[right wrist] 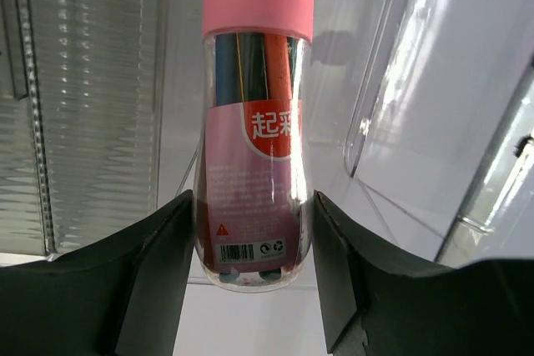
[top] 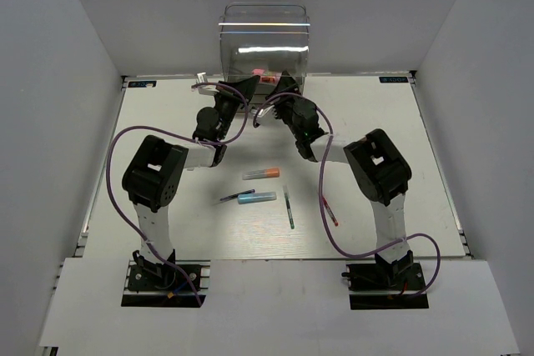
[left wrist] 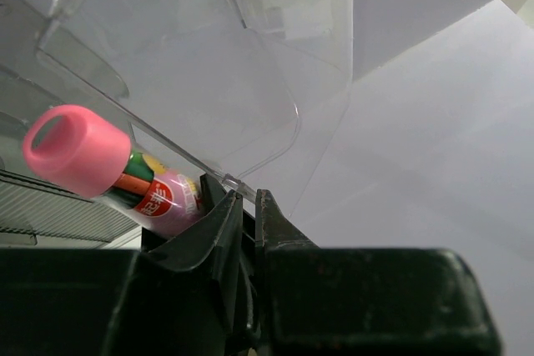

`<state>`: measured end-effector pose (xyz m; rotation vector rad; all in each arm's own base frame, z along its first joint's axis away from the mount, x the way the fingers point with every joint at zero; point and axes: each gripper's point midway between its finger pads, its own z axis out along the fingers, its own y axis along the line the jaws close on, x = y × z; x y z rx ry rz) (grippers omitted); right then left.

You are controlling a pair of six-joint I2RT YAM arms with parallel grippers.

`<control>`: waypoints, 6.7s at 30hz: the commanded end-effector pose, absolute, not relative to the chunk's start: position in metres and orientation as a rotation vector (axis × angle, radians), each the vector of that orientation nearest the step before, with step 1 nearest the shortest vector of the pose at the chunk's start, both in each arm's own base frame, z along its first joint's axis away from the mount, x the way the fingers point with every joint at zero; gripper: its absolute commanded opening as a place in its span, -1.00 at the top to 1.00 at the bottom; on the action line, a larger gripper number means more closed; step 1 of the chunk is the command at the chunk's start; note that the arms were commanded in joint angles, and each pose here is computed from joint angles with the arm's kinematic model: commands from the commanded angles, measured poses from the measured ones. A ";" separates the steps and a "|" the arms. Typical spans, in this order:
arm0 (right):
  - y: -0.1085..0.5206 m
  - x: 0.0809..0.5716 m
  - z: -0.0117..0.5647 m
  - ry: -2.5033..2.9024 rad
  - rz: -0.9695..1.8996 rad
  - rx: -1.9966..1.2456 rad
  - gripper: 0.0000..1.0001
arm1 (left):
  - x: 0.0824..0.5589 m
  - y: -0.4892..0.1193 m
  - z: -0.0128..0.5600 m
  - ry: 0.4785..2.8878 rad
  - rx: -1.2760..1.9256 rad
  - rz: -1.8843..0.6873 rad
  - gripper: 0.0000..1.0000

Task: Sort the stationery into containers
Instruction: Place the stationery into the container, then close the drawer, then open the drawer

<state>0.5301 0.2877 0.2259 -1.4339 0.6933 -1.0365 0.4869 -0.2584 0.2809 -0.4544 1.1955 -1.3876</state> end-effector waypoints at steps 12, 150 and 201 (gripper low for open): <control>0.277 0.553 0.248 0.573 -1.141 -1.514 1.00 | 0.470 -0.248 0.344 0.962 -0.367 -1.453 0.56; 0.141 0.344 0.207 1.811 0.302 -0.561 0.20 | 0.547 -0.255 0.156 1.492 -0.648 -1.174 0.00; 0.139 0.347 0.197 1.823 0.301 -0.590 0.20 | 0.557 -0.258 0.126 1.727 -0.731 -1.011 0.24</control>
